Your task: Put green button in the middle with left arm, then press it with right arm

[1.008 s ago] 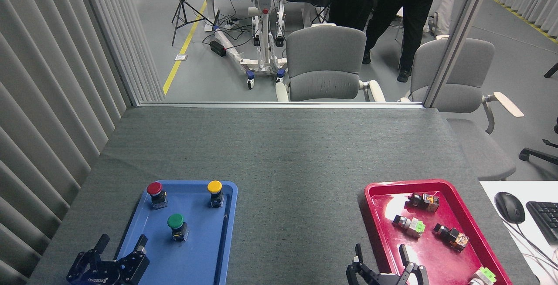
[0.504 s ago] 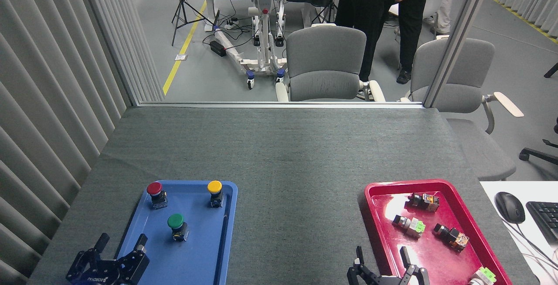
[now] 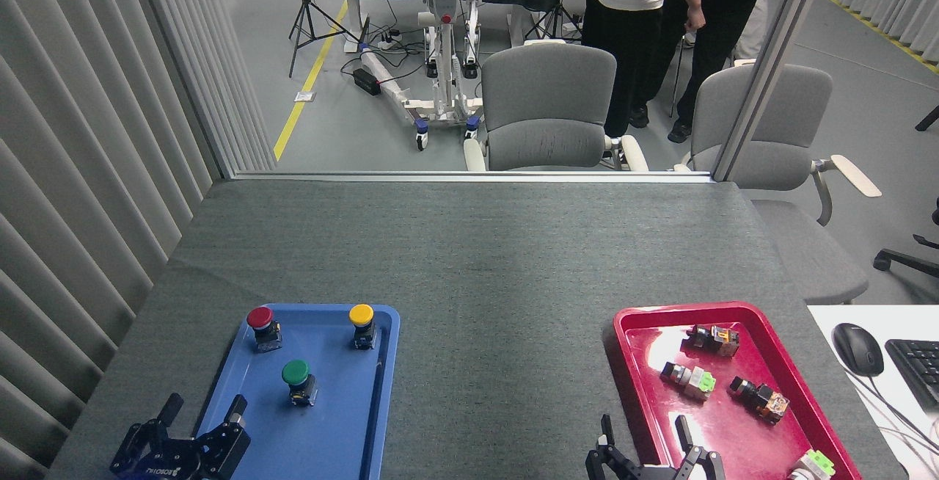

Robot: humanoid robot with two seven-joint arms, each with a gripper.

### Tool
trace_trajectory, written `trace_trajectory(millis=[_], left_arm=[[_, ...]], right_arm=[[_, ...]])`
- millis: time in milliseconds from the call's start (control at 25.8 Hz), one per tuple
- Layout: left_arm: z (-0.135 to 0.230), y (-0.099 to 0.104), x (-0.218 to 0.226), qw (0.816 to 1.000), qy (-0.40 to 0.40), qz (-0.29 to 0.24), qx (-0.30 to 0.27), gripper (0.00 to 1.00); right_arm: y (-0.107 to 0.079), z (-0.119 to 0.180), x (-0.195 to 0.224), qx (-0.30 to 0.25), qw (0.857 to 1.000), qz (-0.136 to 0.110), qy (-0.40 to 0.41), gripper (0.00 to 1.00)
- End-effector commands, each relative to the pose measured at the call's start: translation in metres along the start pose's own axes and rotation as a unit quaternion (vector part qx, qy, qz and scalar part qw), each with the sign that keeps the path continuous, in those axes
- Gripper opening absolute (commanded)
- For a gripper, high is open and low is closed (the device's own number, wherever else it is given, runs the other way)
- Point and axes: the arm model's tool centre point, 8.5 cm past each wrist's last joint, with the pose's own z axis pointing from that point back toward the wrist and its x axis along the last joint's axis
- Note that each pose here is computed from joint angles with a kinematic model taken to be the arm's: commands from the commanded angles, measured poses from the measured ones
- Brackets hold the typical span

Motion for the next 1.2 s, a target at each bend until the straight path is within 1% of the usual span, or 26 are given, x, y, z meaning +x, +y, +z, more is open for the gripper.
trace_trajectory(millis=[0,78,155,349,465,659,853,1008,1163], left_arm=[[-0.01,-0.001,0.008,1.0,-0.012,0.0,-0.003,1.0],[-0.028,-0.008,0.027,0.999,-0.04,0.001,-0.02,1.0],[-0.036,-0.014,0.035,0.999,-0.046,0.003,-0.029,1.0],[-0.036,-0.035,0.031,0.998,-0.032,0.008,-0.058,1.0],[-0.043,-0.046,0.027,0.997,-0.026,0.009,-0.075,1.0],[-0.048,-0.065,0.032,0.994,-0.033,0.008,-0.106,1.0],[-0.054,-0.064,0.036,0.994,-0.039,0.007,-0.105,1.0],[-0.063,-0.069,0.039,0.993,-0.045,0.004,-0.113,1.0],[-0.066,-0.067,0.039,0.993,-0.042,0.002,-0.106,1.0]], right_arm=[[0.0,0.0,0.0,0.001,1.0,-0.001,0.0,1.0],[0.0,0.0,0.001,0.0,1.0,-0.002,0.001,1.0],[0.0,0.0,0.001,0.0,1.0,-0.002,0.001,1.0],[-0.001,0.0,0.001,-0.001,1.0,-0.002,0.001,1.0],[0.0,0.0,0.0,0.0,1.0,-0.001,0.001,1.0],[0.0,0.0,0.0,0.0,1.0,-0.001,0.001,1.0],[-0.001,-0.001,0.001,-0.001,1.0,-0.003,0.001,1.0],[0.0,-0.001,0.002,-0.001,1.0,-0.004,0.001,1.0],[0.0,-0.001,0.002,-0.001,1.0,-0.004,0.001,1.0]])
